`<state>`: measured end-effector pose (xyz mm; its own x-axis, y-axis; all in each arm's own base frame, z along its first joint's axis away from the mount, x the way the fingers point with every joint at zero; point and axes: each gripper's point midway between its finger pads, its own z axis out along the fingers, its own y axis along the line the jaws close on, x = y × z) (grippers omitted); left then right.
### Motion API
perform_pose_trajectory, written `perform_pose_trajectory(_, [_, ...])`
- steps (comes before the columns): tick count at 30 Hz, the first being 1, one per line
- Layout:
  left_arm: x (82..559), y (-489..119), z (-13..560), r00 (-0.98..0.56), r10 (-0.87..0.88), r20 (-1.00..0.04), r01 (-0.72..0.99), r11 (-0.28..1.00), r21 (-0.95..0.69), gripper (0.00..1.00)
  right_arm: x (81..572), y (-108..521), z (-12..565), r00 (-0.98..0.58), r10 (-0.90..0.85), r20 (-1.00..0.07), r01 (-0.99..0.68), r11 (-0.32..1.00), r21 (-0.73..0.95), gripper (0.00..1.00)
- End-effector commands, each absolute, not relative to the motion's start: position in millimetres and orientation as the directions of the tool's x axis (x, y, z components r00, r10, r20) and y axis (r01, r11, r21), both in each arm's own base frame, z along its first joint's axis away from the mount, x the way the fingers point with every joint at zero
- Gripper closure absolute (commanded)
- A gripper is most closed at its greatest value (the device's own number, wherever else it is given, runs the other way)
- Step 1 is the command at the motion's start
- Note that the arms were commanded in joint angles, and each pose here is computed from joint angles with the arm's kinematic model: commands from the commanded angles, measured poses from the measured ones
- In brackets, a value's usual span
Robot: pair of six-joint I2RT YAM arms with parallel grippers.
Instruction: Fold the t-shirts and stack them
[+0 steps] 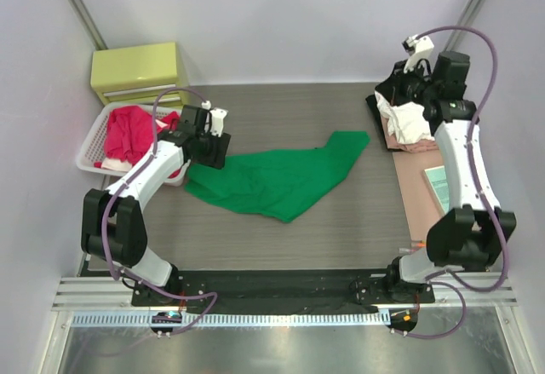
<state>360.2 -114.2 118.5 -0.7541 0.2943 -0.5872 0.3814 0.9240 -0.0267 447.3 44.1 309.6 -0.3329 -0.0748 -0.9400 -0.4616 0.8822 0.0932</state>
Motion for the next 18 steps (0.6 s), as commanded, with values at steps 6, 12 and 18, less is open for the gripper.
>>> perform_pose_trajectory(6, [363.0,-123.1,119.8,-0.736,0.29,-0.612,0.407,0.912,-0.057,0.39,425.8,46.6,303.3,-0.385,-0.059,-0.921,-0.439,0.89,0.127,0.38])
perform_pose_trajectory(12, [361.7,-121.9,123.1,-0.736,0.29,-0.612,0.404,0.913,-0.053,0.39,465.5,33.4,229.5,-0.531,-0.032,-0.847,-0.362,0.912,0.192,0.3])
perform_pose_trajectory(18, [345.2,-140.9,124.4,-0.729,0.312,-0.609,0.491,0.858,-0.149,0.39,478.7,51.0,188.1,-0.697,0.082,-0.713,-0.356,0.823,0.442,0.28])
